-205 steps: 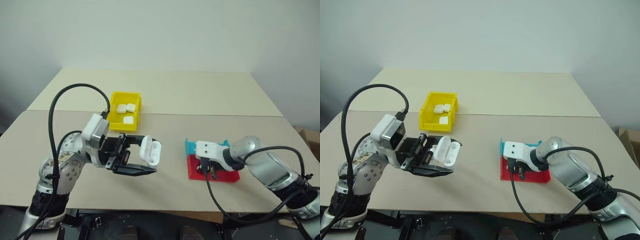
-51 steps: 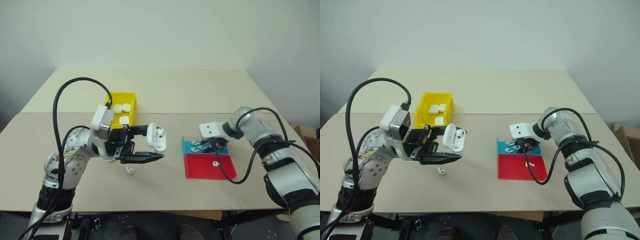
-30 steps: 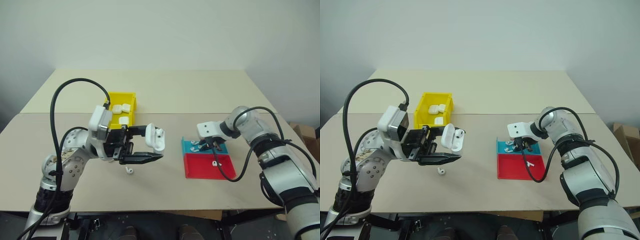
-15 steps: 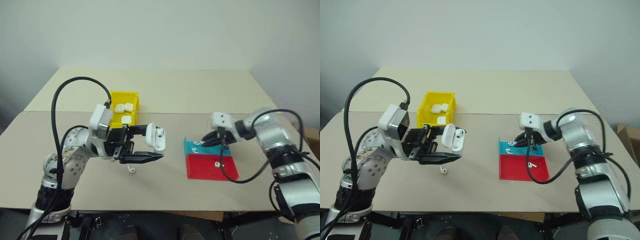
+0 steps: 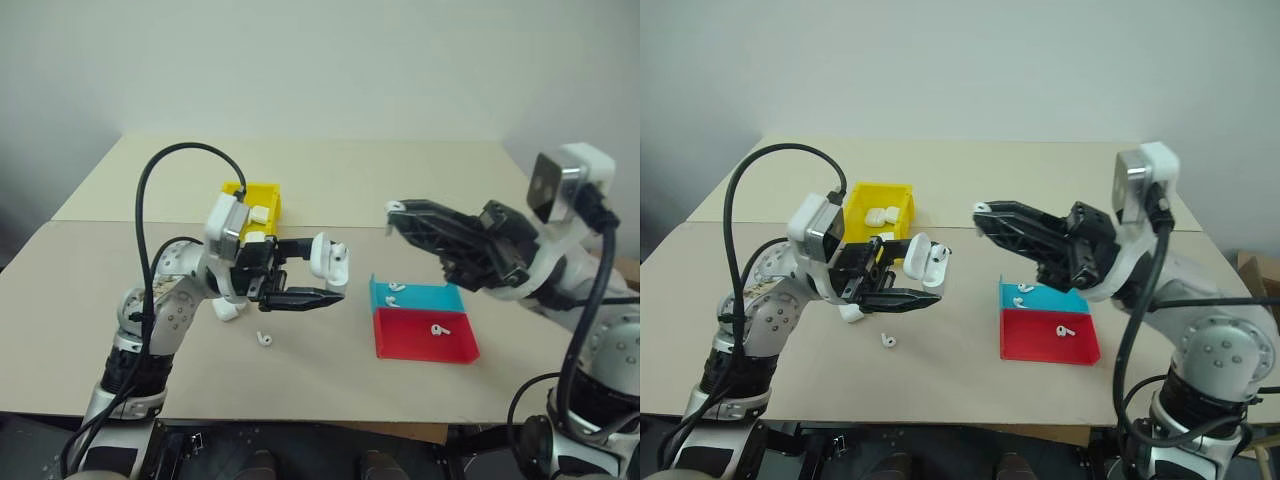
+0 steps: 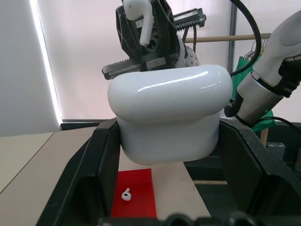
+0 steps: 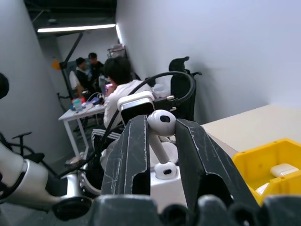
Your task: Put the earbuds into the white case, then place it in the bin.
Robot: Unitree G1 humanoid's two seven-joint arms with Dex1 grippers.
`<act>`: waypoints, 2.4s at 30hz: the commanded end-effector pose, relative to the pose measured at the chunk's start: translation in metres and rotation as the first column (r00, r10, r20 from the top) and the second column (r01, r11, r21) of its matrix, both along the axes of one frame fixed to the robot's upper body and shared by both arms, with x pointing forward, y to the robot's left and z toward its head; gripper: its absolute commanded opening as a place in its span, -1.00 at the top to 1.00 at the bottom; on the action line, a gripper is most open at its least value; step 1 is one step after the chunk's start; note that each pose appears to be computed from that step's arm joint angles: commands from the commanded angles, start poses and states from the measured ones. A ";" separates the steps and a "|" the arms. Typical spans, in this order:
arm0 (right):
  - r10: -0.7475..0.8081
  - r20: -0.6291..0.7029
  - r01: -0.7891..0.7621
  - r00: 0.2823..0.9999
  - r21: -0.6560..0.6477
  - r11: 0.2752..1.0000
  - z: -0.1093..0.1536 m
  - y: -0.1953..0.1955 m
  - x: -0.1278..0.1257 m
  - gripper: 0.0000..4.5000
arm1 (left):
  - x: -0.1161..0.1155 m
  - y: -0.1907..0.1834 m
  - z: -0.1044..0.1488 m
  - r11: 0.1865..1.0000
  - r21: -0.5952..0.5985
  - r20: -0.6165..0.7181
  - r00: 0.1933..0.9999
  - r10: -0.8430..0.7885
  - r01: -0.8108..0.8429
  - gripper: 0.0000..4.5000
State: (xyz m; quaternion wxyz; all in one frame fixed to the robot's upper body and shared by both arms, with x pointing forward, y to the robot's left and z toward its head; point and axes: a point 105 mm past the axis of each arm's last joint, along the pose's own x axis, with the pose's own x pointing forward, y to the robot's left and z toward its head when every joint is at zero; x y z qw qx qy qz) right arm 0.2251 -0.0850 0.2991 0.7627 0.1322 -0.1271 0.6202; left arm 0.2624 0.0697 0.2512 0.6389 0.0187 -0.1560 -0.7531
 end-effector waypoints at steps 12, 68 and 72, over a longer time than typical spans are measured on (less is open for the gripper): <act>-0.003 -0.004 0.002 1.000 -0.034 0.999 -0.012 0.020 -0.009 0.73 | 0.001 -0.006 0.011 0.999 -0.018 0.058 0.998 -0.034 0.035 -0.25; 0.123 0.385 0.222 0.914 -0.732 0.644 0.006 0.014 0.031 0.98 | 0.032 -0.058 -0.013 0.981 0.067 0.106 0.979 0.177 -0.184 -0.25; 0.192 0.389 0.225 0.901 -0.797 0.560 -0.012 0.016 0.034 0.98 | 0.029 -0.055 -0.012 0.983 0.066 0.117 0.979 0.165 -0.174 -0.25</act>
